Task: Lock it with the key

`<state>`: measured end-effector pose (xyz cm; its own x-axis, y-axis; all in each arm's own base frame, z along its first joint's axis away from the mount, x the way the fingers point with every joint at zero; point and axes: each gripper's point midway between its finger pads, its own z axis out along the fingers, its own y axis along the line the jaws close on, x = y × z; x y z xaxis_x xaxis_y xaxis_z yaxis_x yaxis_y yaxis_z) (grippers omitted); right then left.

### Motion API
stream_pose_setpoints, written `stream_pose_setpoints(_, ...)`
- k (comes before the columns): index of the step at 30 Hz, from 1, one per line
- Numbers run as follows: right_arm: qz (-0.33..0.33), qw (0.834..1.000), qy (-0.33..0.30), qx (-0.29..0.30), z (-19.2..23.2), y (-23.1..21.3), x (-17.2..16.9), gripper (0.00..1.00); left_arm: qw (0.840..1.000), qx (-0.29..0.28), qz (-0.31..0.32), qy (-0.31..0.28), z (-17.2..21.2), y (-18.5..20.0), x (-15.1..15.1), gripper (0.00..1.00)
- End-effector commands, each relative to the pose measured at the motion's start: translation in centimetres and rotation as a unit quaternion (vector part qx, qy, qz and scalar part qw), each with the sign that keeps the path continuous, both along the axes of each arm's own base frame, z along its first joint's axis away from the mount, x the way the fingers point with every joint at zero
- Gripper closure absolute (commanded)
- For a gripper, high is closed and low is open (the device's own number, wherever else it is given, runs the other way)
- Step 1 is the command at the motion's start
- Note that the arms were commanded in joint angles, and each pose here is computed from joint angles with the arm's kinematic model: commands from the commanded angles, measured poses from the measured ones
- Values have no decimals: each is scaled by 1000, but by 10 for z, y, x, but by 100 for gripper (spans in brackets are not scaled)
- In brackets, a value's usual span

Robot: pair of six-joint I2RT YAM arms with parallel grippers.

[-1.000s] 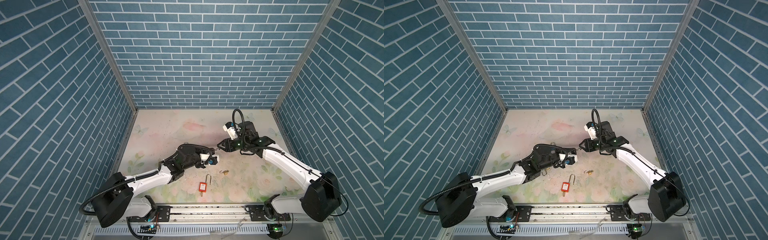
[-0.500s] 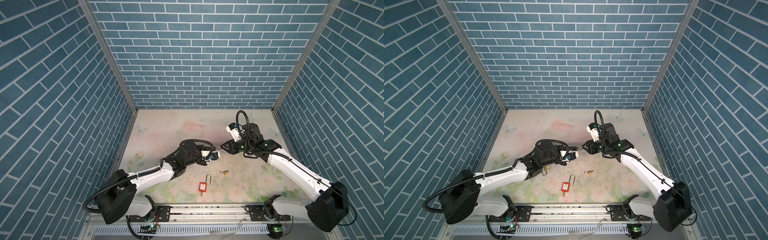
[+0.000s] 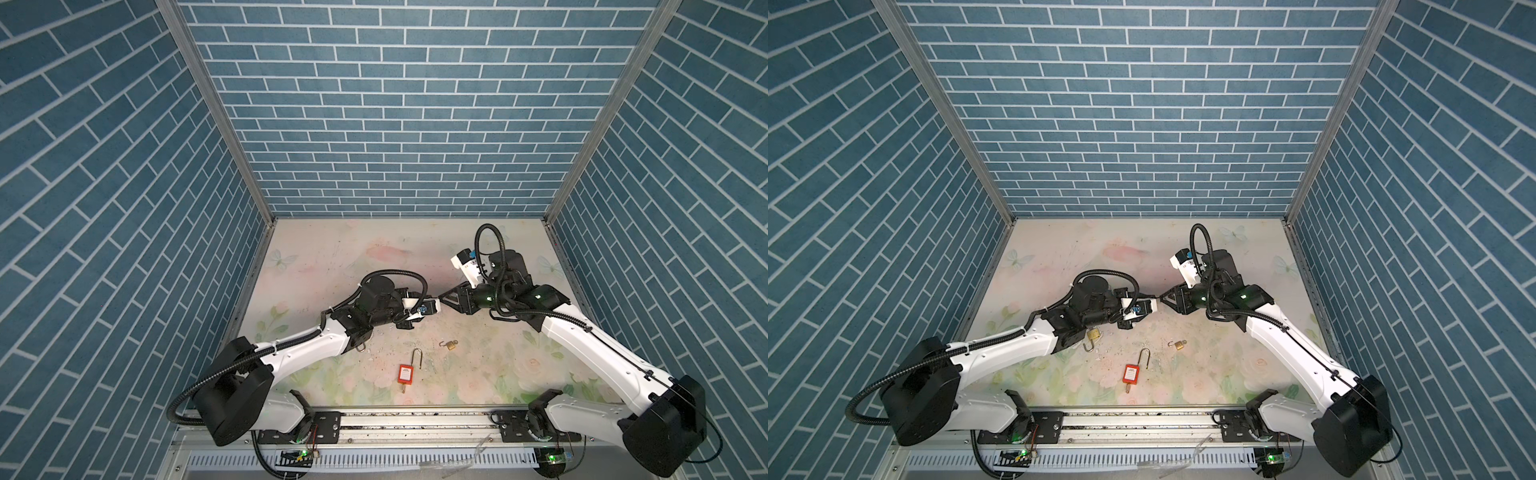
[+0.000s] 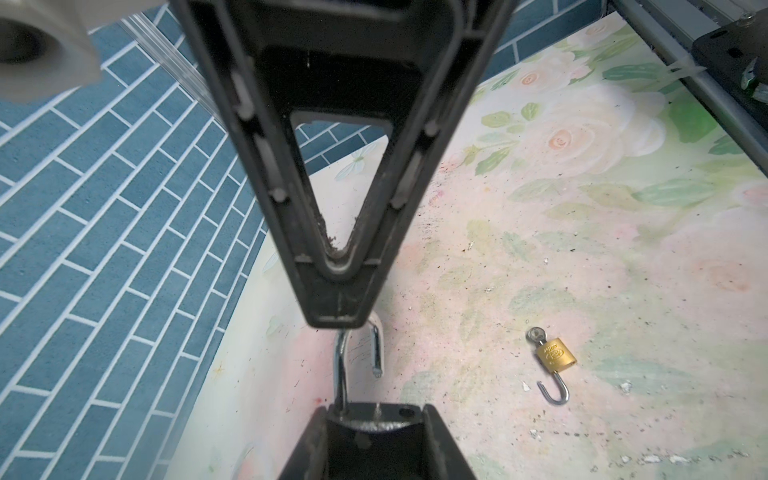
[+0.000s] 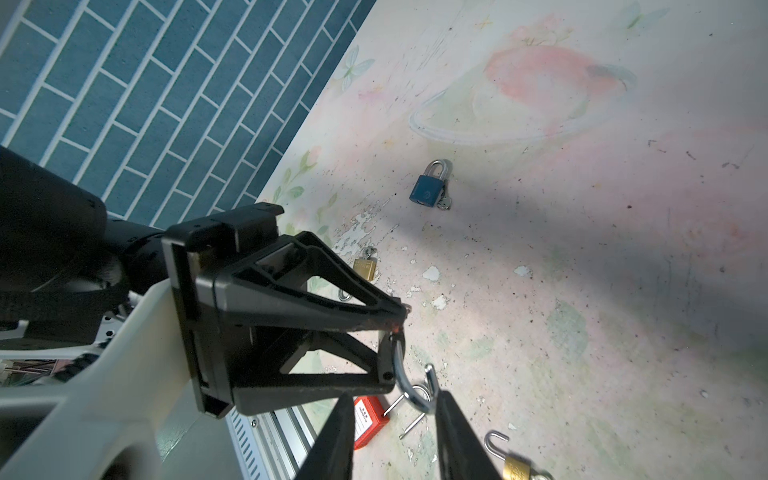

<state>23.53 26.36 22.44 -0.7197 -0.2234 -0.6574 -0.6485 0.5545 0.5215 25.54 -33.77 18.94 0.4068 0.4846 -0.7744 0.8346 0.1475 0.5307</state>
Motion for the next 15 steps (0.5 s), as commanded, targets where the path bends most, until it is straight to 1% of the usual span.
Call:
stream_pose_setpoints(1, 31, 1000, -5, 1, -6, 7, -6, 68, 1000, -14, -7, -8, 14, -4, 3, 100)
stream_pose_setpoints(10, 28, 1000, -1, -4, -11, 8, -5, 75, 1000, -18, -4, -12, 15, -3, 4, 100)
stream_pose_setpoints(15, 25, 1000, 3, -3, -12, 8, -4, 85, 1000, -23, 3, -21, 17, -3, 7, 100)
